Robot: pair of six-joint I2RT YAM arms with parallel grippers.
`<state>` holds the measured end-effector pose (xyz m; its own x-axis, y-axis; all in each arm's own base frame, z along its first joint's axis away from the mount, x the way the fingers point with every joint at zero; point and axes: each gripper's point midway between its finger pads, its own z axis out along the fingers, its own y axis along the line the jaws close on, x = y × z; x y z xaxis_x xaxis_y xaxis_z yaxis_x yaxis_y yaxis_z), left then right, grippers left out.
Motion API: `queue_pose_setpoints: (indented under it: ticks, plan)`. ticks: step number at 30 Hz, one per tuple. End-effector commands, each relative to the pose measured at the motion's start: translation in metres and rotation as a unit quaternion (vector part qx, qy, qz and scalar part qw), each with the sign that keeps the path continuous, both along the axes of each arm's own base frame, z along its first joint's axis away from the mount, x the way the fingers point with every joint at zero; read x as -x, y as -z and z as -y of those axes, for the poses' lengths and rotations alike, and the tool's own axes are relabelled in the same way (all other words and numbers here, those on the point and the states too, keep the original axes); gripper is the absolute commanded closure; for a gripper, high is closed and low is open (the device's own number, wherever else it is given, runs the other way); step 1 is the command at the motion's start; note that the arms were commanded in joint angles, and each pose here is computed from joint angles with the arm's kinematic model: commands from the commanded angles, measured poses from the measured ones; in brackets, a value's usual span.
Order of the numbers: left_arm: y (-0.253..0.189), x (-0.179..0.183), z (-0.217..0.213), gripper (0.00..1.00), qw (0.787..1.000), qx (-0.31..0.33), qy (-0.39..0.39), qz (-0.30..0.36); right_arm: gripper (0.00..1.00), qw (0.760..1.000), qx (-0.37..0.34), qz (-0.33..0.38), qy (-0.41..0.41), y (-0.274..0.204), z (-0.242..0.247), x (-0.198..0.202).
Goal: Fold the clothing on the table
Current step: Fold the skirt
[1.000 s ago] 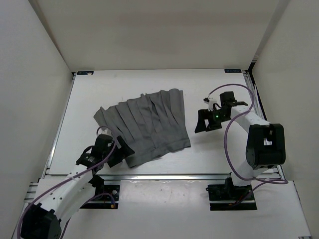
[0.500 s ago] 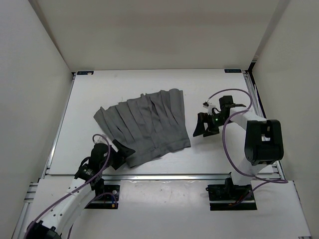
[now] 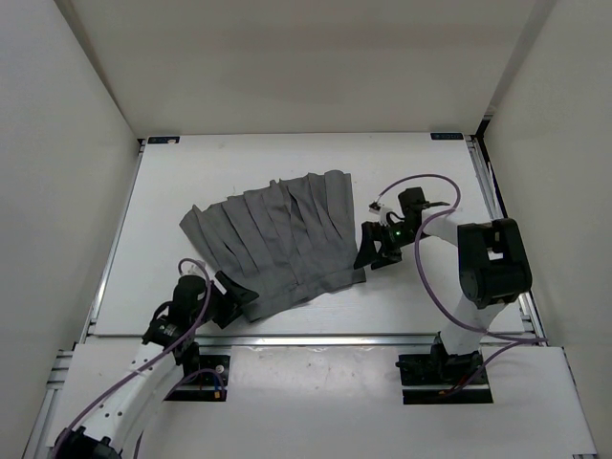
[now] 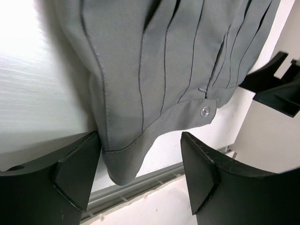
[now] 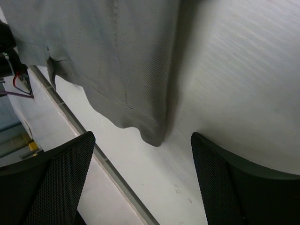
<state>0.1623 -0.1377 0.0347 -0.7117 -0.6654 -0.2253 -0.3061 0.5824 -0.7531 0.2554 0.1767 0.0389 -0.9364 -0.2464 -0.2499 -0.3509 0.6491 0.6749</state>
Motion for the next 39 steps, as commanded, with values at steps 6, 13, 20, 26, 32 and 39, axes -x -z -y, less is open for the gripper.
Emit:
queue_pose_setpoints:
  ticks: [6,13,20,26,32,39]
  plan:
    - [0.015,0.014,0.013,0.22,0.999,-0.01,0.041,-0.03,0.15,1.0,0.003,-0.025,-0.015,0.019,-0.015,0.012]
    - [0.017,0.019,0.017,0.44,0.998,0.002,0.056,-0.032,0.63,0.999,-0.001,-0.039,-0.016,0.02,-0.012,0.023]
    - [0.007,0.023,0.019,1.0,0.997,0.041,0.054,-0.026,1.0,0.999,0.005,-0.036,-0.012,0.009,0.003,0.034]
    - [-0.022,0.036,0.024,1.0,0.994,0.077,0.074,-0.025,1.0,0.998,0.021,-0.001,-0.063,-0.014,0.019,0.061]
    - [-0.064,0.046,0.024,1.0,0.992,0.1,0.078,-0.008,1.0,0.997,0.012,0.04,-0.065,-0.042,0.037,0.086]
    - [-0.14,0.046,0.035,1.0,0.982,0.14,0.12,0.046,1.0,0.977,-0.002,0.187,-0.102,-0.099,0.041,0.085]
